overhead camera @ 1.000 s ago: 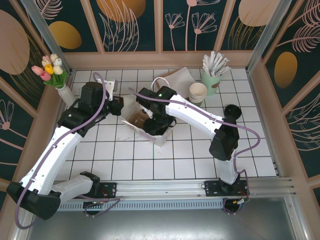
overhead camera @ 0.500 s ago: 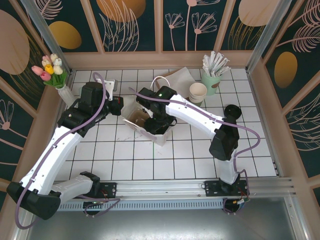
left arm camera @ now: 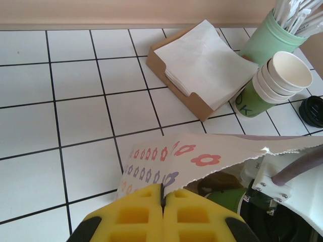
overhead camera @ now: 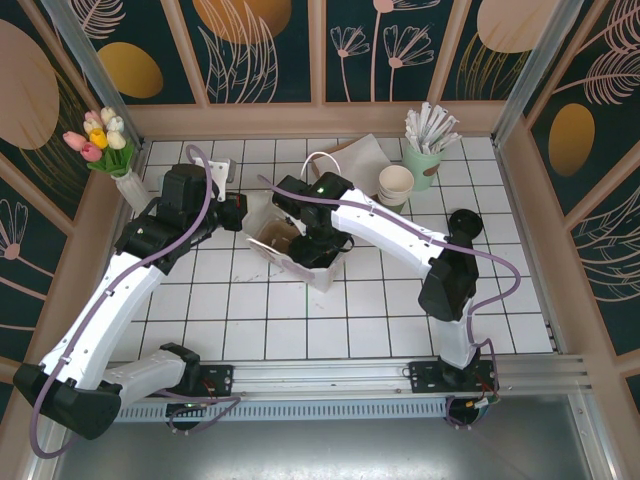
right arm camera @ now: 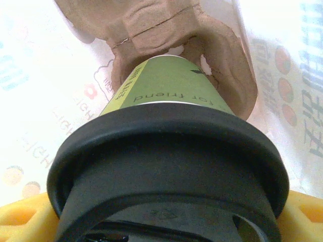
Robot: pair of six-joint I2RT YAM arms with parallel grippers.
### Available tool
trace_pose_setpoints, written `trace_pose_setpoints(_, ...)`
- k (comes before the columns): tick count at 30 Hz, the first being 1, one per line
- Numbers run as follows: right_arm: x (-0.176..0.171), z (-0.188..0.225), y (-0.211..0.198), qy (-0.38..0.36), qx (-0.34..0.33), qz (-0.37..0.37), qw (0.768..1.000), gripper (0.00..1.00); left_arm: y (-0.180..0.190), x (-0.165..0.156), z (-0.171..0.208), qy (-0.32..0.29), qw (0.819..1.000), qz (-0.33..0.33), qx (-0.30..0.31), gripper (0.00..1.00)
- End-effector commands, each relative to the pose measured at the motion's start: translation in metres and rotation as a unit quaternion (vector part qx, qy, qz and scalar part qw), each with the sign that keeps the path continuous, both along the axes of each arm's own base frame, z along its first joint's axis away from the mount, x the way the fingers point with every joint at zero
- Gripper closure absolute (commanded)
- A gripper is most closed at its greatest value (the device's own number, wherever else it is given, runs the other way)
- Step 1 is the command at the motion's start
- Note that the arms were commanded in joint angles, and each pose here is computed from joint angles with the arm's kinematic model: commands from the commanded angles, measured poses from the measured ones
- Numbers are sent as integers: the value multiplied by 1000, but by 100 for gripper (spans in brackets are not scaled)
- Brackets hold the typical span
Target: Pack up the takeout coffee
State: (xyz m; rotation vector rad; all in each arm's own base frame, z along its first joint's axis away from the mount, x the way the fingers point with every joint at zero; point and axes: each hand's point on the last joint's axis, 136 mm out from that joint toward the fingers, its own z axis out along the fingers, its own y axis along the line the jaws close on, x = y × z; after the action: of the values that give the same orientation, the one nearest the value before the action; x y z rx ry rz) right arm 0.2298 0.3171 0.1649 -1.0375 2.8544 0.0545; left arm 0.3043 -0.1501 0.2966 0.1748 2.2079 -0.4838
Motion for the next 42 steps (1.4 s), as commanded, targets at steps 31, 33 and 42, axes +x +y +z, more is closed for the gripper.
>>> trace_pose_setpoints(31, 5, 0, -21, -17, -35, -14, 999, 44, 5, 1, 8, -15, 1000, 13, 0, 100)
trace_pose_setpoints(33, 2, -3, -20, -7, -36, -9, 999, 44, 5, 1, 8, -15, 1000, 12, 0, 100)
trace_pose_setpoints(42, -1, -19, -17, 14, -47, 8, 999, 44, 5, 0, 7, -15, 1000, 12, -2, 100)
